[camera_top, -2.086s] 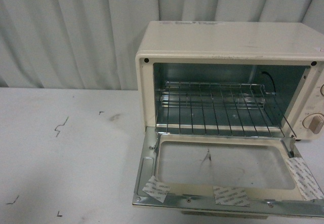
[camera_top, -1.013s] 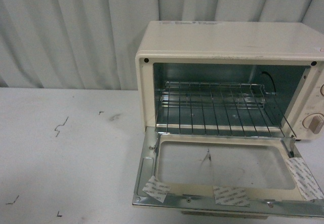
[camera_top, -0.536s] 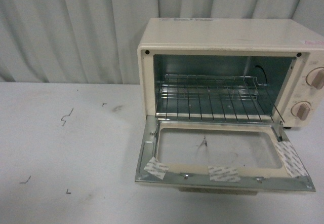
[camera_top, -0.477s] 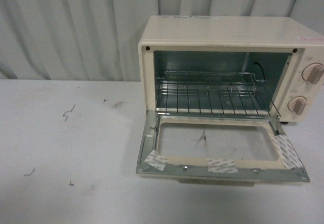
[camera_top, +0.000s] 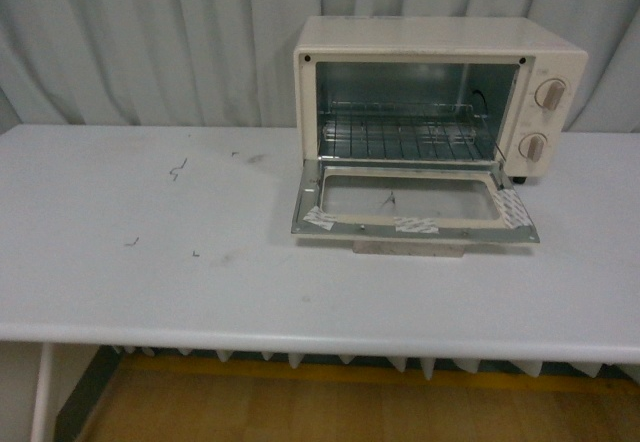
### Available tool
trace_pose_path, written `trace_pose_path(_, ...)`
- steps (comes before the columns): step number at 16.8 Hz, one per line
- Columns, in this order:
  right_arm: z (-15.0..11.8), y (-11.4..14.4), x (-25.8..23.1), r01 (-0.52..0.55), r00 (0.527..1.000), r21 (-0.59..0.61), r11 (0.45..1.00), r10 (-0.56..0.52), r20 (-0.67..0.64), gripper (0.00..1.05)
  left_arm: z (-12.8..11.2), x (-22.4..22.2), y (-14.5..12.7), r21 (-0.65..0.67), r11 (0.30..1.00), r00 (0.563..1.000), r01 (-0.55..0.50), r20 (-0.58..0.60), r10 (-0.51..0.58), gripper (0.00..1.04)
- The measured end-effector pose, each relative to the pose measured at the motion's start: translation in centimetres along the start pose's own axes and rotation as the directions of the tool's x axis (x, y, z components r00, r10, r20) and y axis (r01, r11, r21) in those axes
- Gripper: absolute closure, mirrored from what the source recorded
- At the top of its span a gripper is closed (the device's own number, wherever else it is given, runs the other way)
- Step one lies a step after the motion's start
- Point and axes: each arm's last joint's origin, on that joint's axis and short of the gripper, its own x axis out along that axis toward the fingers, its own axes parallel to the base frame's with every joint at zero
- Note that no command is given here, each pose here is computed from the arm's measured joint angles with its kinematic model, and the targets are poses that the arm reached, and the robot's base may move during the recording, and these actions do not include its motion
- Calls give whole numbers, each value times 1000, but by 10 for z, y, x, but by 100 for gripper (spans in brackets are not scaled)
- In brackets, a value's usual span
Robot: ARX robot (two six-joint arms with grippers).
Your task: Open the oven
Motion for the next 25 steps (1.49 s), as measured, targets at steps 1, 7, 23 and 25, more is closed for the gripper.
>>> trace_pose_path(1,-1,0,0,2,1000,0,1000,-2,-15,6,-1,0,0,0,1000,1000,2,-10,-2,7)
trace_pose_path(7,-1,0,0,0,1000,0,1000,0,-6,6,-1,0,0,0,1000,1000,0,-6,0,7)
trace_pose_path(23,-1,0,0,1,1000,0,1000,-1,-7,6,-1,0,0,1,1000,1000,1,-6,-1,7)
trace_pose_path(25,-1,0,0,-1,1000,0,1000,1,-6,6,-1,0,0,1,1000,1000,0,-5,0,7)
